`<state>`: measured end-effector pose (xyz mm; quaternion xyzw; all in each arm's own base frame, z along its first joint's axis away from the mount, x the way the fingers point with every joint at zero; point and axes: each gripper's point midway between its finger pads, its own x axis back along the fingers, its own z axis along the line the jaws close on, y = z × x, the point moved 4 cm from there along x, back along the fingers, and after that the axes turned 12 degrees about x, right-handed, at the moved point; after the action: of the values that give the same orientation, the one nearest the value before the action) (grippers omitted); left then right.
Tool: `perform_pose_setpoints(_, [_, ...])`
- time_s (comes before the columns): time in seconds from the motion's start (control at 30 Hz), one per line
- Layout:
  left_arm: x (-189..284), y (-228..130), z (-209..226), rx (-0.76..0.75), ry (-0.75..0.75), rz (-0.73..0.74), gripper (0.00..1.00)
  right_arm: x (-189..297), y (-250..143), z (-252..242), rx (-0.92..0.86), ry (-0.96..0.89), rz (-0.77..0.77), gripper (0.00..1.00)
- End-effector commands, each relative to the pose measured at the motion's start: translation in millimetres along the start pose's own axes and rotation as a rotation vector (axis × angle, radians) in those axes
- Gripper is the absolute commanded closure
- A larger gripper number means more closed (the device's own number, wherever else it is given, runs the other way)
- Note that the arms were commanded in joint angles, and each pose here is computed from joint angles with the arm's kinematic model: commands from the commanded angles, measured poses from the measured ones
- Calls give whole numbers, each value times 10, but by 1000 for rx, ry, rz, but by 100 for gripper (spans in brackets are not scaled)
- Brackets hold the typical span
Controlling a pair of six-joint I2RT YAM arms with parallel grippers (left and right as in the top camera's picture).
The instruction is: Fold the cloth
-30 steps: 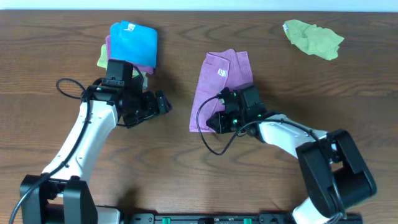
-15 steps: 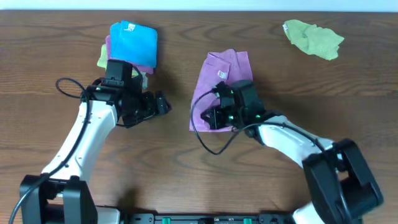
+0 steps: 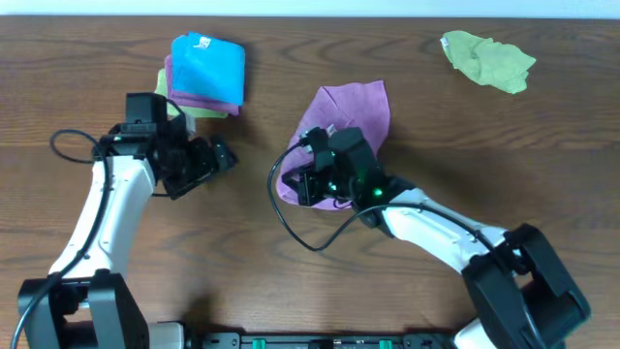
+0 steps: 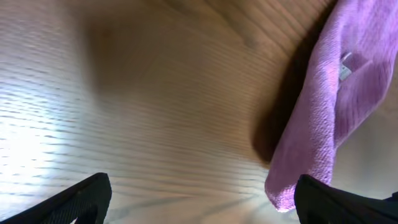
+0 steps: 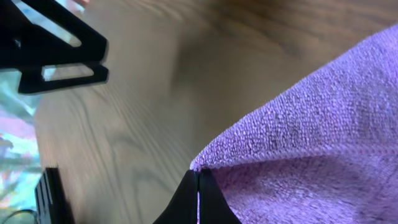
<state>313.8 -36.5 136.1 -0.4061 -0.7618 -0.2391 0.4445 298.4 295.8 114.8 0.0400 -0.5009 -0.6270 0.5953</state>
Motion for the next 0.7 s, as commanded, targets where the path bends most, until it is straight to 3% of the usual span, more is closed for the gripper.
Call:
perform_pose_setpoints(0.0, [98,49,4,-19,-14,-21,5,-169,-65,-21,-56,-6,12,99])
perform_pose_setpoints(0.23, [114,77,34,-19,-13,-28,5,-476,-164,121,-55,85,52,61])
perform_pose_setpoints(0.3, [114,79,33,-21,-13,-30,4,-527,-142,188,-41,106,56,55])
perform_pose_setpoints(0.43, [114,80,34,-22,-13,-30,5,-503,-12,226,-27,108,25,49])
perform_pose_setpoints(0.67, [113,53,49,-15,-6,-17,5,-94,203,-68,-67,-10,5,50])
